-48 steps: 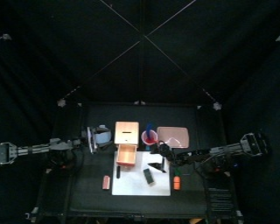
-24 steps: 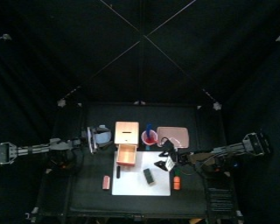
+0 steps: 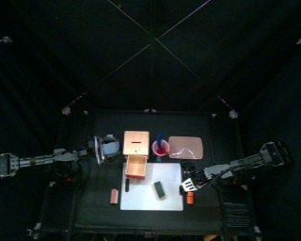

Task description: Grab carrot

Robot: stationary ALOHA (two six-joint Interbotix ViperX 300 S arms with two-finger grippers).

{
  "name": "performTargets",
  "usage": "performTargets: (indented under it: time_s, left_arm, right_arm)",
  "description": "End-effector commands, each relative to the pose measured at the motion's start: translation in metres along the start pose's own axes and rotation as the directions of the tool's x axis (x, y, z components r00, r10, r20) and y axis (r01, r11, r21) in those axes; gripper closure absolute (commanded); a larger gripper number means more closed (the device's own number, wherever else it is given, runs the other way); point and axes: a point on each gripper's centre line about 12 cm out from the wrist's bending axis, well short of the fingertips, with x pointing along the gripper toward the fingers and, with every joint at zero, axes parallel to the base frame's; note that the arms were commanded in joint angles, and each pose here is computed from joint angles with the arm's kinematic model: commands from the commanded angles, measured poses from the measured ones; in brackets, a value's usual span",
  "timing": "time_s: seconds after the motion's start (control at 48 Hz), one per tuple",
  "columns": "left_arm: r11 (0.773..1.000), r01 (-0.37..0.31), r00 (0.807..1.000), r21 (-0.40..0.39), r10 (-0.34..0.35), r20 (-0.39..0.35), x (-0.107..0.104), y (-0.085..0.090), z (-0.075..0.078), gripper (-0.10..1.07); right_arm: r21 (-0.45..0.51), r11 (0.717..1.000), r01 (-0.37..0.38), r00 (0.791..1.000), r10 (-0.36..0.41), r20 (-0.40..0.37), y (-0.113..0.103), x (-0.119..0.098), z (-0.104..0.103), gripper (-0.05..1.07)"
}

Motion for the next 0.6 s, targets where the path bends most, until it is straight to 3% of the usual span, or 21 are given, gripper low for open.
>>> performTargets:
  time_s: [0.0, 0.208, 0.438, 0.583]
  left_arm:
    - [1.0, -0.004, 1.0, 0.003, 0.004, 0.018, 0.004, 0.001, 0.007, -0.03]
    - [1.0, -0.025, 1.0, 0.003, 0.025, 0.005, 0.004, 0.006, 0.003, -0.03]
    - [0.999, -0.04, 0.999, 0.006, 0.04, 0.002, 0.004, 0.009, 0.002, -0.03]
    - [0.999, -0.039, 0.999, 0.007, 0.039, 0.0, 0.004, 0.009, 0.002, -0.03]
  right_arm:
    - [0.03, 0.999, 0.014, 1.0, -0.014, -0.009, 0.001, -0.001, -0.007, 0.05]
    - [0.139, 0.987, 0.076, 0.993, -0.087, 0.077, -0.003, 0.01, -0.022, 0.05]
    - [0.219, 0.972, 0.081, 0.975, -0.123, 0.186, -0.011, 0.027, -0.033, 0.05]
    - [0.261, 0.958, 0.119, 0.966, -0.173, 0.193, -0.022, 0.041, -0.037, 0.05]
